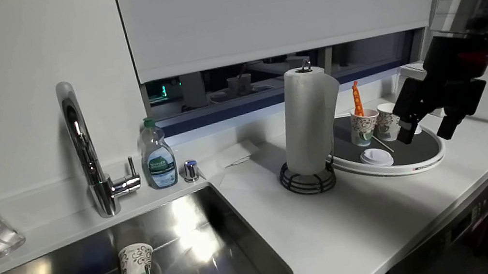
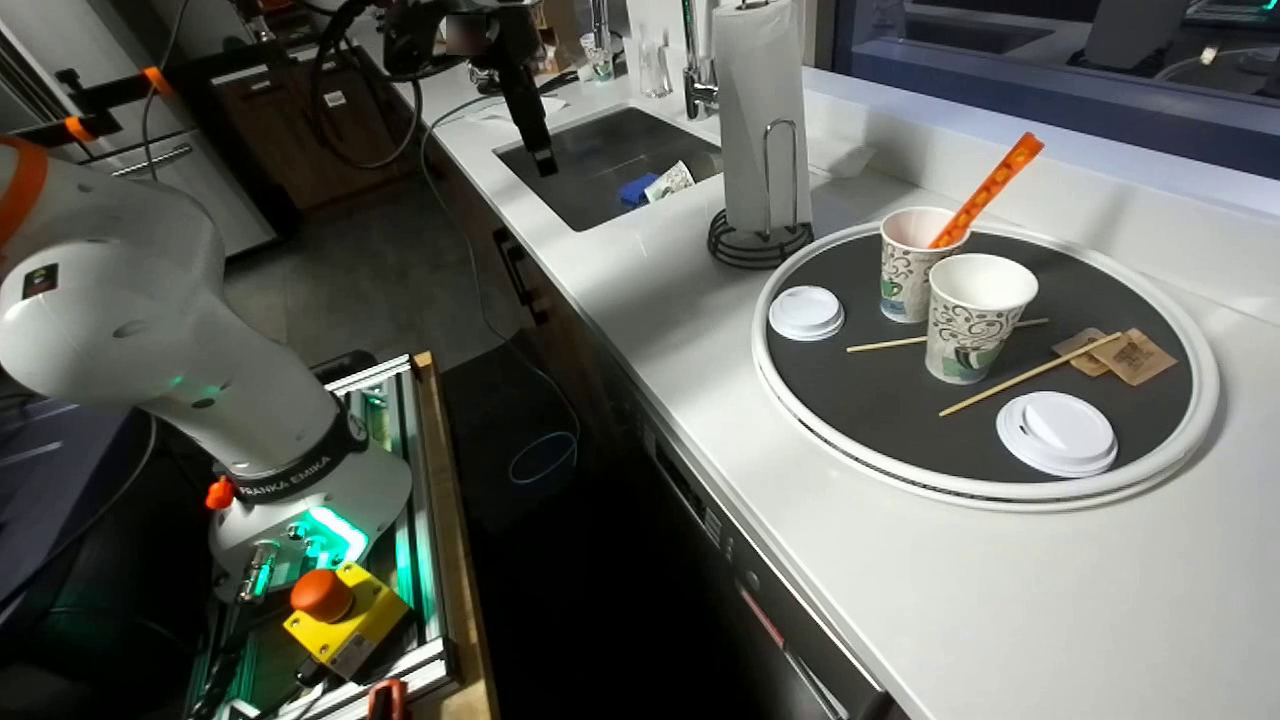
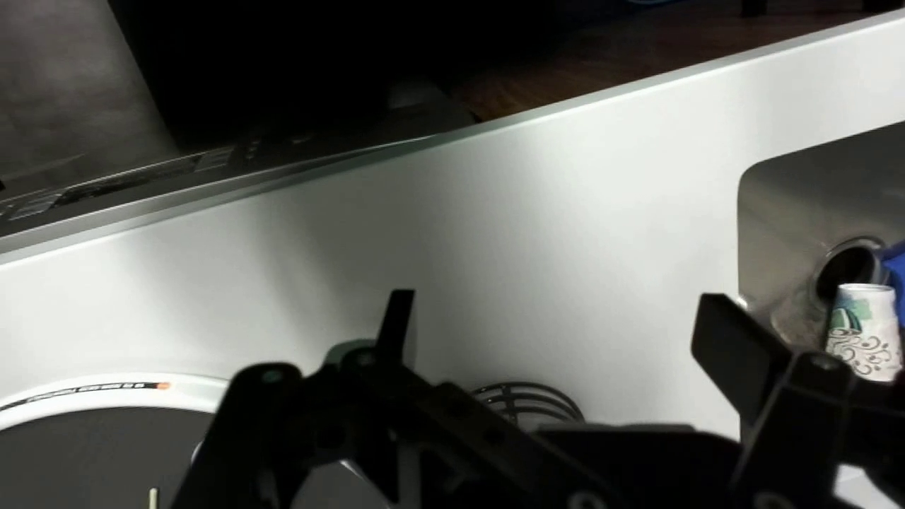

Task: Pick up one stick from the tray and put it in the paper on the right

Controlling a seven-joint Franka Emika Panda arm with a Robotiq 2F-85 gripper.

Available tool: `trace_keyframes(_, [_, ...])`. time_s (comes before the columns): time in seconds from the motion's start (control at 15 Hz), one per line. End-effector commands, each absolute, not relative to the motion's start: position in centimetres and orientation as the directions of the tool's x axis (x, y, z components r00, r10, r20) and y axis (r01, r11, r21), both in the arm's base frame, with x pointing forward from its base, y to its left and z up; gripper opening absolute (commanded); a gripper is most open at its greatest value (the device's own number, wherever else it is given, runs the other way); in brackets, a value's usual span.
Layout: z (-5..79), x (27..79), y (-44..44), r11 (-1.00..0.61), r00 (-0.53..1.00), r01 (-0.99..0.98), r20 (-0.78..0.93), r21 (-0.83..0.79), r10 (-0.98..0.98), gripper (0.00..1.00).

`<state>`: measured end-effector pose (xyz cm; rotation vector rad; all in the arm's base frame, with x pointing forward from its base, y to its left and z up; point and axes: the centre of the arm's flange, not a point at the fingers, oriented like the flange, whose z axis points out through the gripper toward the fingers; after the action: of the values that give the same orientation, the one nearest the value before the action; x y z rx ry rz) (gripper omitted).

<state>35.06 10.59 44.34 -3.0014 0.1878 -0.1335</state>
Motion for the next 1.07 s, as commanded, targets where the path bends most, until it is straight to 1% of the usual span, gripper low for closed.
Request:
trace_keyframes(0.0, [44.4, 35.4, 10.2, -0.983, 0.988, -0.121, 0.079, -0.135, -0.133, 1.00])
trace_keyframes(0.6, [44.2, 35.6, 10.4, -0.984, 0.989, -0.118, 0.074, -0.131, -0.129, 1.00])
trace_keyframes(0.67, [44.1, 36.0, 10.0, -0.981, 0.986, -0.143, 0.071, -0.134, -0.153, 1.00])
trace_keyframes(1.0, [41.4, 41.4, 2.2, -0.961, 0.952, -0.259, 0.141, -0.096, -0.271, 1.00])
